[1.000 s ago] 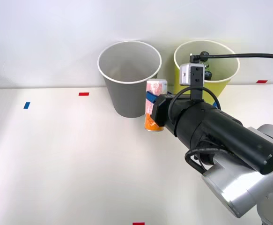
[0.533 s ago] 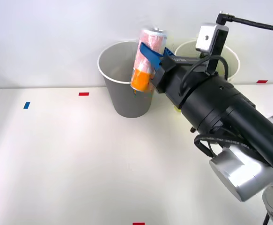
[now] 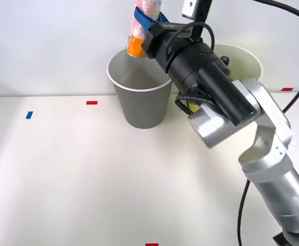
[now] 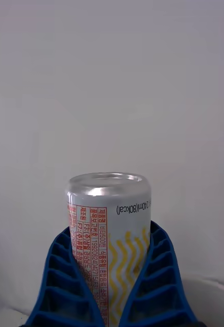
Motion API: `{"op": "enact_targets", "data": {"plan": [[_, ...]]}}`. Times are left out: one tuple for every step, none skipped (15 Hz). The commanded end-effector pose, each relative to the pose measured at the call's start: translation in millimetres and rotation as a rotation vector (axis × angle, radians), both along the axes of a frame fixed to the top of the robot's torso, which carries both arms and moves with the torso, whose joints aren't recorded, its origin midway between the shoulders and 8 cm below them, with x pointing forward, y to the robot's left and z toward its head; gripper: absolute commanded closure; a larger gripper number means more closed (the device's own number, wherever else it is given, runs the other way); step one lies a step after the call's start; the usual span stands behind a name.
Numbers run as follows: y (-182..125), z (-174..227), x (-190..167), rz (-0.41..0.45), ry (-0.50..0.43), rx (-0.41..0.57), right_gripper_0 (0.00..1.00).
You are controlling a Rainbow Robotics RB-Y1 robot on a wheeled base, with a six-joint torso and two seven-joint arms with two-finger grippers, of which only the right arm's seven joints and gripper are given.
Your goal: Put cans in the gray bin, plastic bottles in the light green bin
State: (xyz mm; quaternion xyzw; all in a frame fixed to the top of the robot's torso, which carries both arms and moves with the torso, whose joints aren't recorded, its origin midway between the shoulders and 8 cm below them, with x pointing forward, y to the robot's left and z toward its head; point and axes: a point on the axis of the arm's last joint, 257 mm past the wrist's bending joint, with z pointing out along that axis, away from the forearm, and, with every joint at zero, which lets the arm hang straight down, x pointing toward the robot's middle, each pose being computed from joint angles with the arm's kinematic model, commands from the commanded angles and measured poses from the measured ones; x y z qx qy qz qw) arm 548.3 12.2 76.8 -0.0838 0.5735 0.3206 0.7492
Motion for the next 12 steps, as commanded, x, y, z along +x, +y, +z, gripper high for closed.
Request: {"op": "enact_targets", "data": {"plan": [[11,-10,21,-0.036,0.010,-0.040,1.00],[15,-15,27,-0.046,0.018,-0.051,1.00],[16,-19,33,-0.061,0.022,-0.064,1.00],[20,-23,39,-0.077,0.021,-0.082,1.00],[22,-26,43,-0.087,0.024,-0.092,1.00],[23,-27,46,-0.098,0.022,-0.102,1.00],[25,-29,52,-0.109,0.024,-0.117,1.00],[26,-27,55,-0.115,0.018,-0.121,1.00],[24,-25,57,-0.123,0.013,-0.123,1.00],[24,-24,57,-0.127,0.006,-0.129,1.00],[23,-24,57,-0.139,-0.002,-0.140,1.00],[22,-23,58,-0.147,-0.012,-0.151,1.00]]}}
